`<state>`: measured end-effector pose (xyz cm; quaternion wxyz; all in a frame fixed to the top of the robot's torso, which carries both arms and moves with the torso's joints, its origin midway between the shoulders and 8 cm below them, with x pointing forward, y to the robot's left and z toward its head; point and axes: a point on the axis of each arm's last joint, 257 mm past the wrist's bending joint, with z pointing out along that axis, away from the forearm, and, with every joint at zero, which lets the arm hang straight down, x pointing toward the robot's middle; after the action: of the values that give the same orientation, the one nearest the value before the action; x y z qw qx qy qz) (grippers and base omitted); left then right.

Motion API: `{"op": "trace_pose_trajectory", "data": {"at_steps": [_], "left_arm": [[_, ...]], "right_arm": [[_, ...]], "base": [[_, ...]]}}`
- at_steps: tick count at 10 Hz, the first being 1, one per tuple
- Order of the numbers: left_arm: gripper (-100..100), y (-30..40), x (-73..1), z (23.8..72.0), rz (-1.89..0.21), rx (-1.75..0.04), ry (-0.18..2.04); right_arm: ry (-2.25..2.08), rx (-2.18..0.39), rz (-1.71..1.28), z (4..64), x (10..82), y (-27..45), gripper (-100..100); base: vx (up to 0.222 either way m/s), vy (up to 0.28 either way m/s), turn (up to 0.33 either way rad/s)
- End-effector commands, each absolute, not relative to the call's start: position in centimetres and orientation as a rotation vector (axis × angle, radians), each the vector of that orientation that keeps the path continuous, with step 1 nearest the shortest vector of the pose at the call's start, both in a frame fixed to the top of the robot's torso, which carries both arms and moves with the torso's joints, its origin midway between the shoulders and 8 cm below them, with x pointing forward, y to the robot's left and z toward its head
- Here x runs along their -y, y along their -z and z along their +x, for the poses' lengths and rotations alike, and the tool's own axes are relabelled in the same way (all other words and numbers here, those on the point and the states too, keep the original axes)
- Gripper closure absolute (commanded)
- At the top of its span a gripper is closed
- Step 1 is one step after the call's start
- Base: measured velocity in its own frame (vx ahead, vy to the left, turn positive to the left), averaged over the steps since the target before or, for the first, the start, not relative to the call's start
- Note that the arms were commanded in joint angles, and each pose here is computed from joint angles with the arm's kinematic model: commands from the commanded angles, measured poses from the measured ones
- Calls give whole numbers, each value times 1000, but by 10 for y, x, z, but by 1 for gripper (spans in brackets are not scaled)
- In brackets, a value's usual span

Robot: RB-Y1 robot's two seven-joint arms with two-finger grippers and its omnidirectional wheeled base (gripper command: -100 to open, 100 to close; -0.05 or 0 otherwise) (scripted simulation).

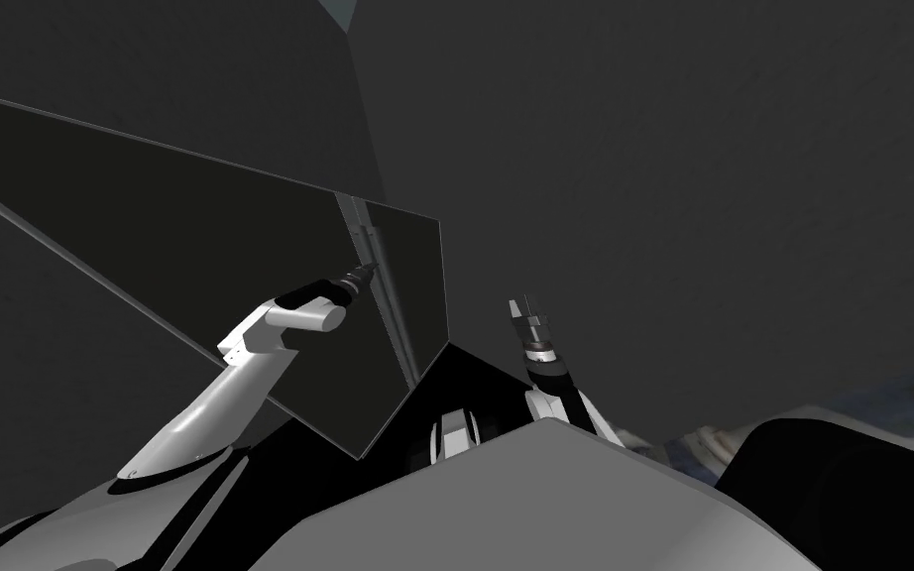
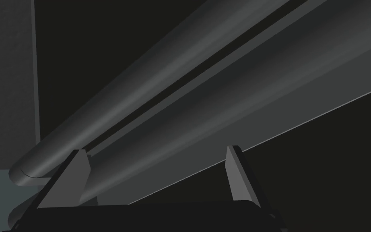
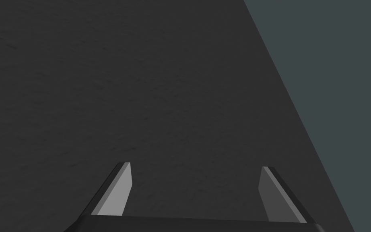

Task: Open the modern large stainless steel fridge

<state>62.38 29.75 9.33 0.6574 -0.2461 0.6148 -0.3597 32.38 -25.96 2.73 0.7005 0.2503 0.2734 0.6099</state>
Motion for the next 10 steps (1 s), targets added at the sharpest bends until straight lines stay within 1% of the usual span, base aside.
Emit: {"op": "trace_pose_trajectory", "data": {"at_steps": [1, 3, 6, 10], "left_arm": [[-100, -117, -312, 629, -574, -1393, 780], [-100, -124, -309, 629, -566, -1384, 786], [-100, -140, -334, 635, -613, -1415, 717], [-100, -161, -343, 636, -623, -1411, 694]], "right_arm": [[-1358, -609, 557, 324, 260, -27, 0], [-1358, -609, 557, 324, 260, -27, 0], [-1358, -609, 557, 324, 260, -27, 0], [-1358, -609, 557, 324, 260, -27, 0]], "base": [[-19, -21, -81], [-7, -12, -12], [-19, -18, -71], [-15, -21, -41]]}}
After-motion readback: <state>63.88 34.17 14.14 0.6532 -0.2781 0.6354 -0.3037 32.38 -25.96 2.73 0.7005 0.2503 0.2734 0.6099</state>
